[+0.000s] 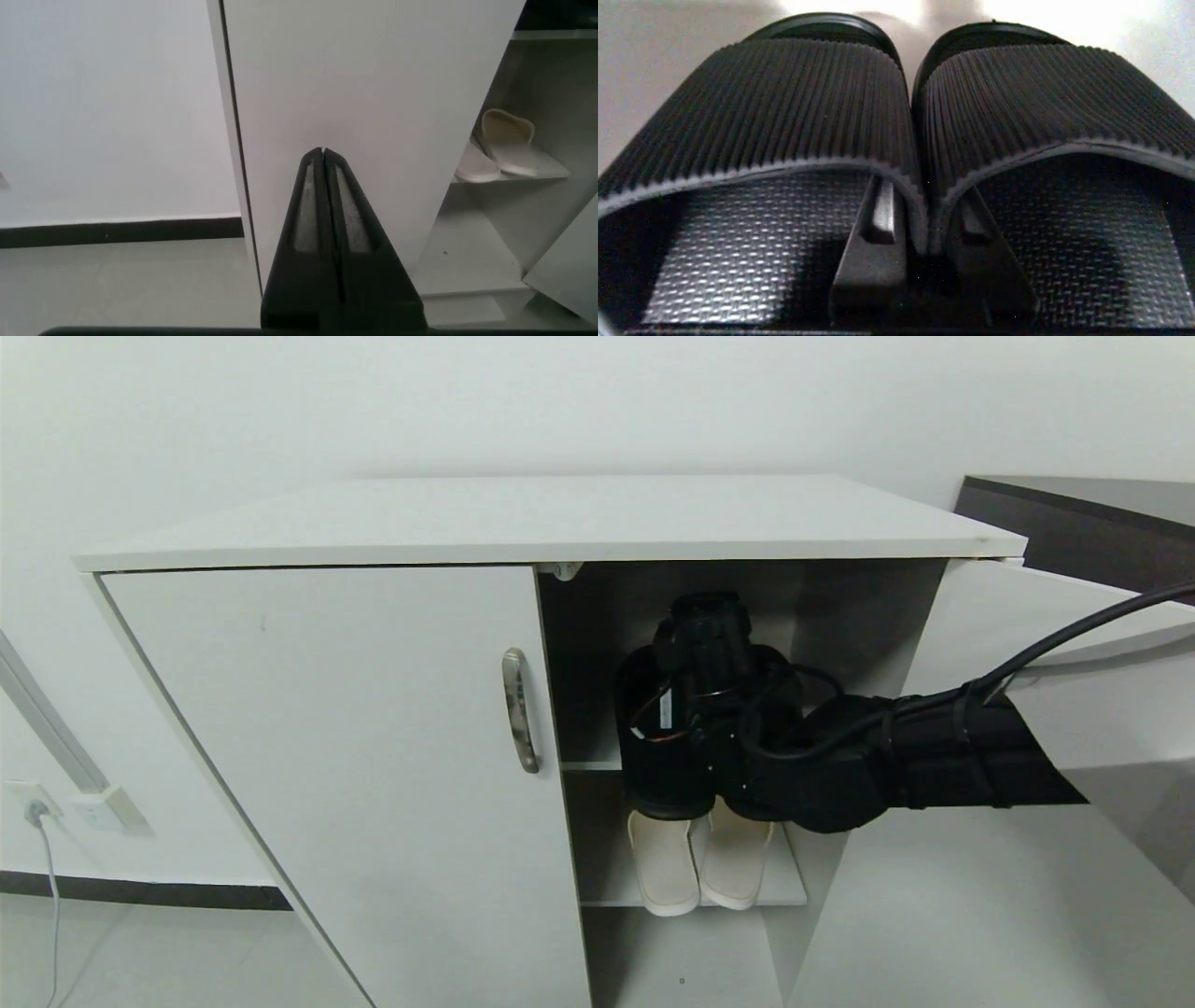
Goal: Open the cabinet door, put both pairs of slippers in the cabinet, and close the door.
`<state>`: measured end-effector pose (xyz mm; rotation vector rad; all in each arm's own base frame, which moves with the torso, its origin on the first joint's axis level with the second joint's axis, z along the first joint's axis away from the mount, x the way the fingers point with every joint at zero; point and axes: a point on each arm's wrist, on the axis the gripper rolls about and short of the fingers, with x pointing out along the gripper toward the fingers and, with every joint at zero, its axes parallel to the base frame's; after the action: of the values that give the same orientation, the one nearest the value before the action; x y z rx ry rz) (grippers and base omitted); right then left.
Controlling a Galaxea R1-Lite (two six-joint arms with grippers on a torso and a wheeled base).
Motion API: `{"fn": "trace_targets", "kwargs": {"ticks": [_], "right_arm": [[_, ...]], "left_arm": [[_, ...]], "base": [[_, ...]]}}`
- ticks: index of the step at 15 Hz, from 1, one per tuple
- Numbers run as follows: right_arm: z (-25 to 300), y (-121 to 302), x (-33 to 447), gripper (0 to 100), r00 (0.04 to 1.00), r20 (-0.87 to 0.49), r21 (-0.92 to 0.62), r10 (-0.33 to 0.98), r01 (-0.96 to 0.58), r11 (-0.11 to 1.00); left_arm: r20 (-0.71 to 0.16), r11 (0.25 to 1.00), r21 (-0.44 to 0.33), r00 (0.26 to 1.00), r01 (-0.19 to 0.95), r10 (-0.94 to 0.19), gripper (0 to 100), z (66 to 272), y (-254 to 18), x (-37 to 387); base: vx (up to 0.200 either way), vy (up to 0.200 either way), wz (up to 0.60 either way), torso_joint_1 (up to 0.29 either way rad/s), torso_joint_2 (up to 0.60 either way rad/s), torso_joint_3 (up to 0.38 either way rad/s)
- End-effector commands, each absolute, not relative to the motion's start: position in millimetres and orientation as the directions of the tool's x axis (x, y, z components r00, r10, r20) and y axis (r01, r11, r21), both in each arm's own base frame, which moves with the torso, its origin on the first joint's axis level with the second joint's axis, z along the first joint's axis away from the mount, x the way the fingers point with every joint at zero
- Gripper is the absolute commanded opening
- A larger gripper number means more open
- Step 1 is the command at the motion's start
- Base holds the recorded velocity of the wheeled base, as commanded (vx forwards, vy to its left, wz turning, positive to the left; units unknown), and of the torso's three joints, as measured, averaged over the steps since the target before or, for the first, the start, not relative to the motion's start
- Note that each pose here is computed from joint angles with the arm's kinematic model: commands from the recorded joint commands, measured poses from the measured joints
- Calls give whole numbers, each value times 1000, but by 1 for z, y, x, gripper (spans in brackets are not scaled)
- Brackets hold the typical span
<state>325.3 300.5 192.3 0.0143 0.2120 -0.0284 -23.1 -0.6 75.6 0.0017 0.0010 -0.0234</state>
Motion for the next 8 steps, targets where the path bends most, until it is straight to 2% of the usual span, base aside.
{"fn": "trace_targets", "kwargs": {"ticks": [1,8], "right_arm": [[193,301,342,0,977,-209,18,-38,43,999],[193,303,370,0,977,-210,31,-40,48,998]], "left_arm": [[-3,1000,1,1000,23,-23,0,75,-1,-23],[-2,1000,1,1000,21,-21,0,76,-1,-23]], "base": [[0,0,0,0,0,0],[0,0,0,0,0,0]]}}
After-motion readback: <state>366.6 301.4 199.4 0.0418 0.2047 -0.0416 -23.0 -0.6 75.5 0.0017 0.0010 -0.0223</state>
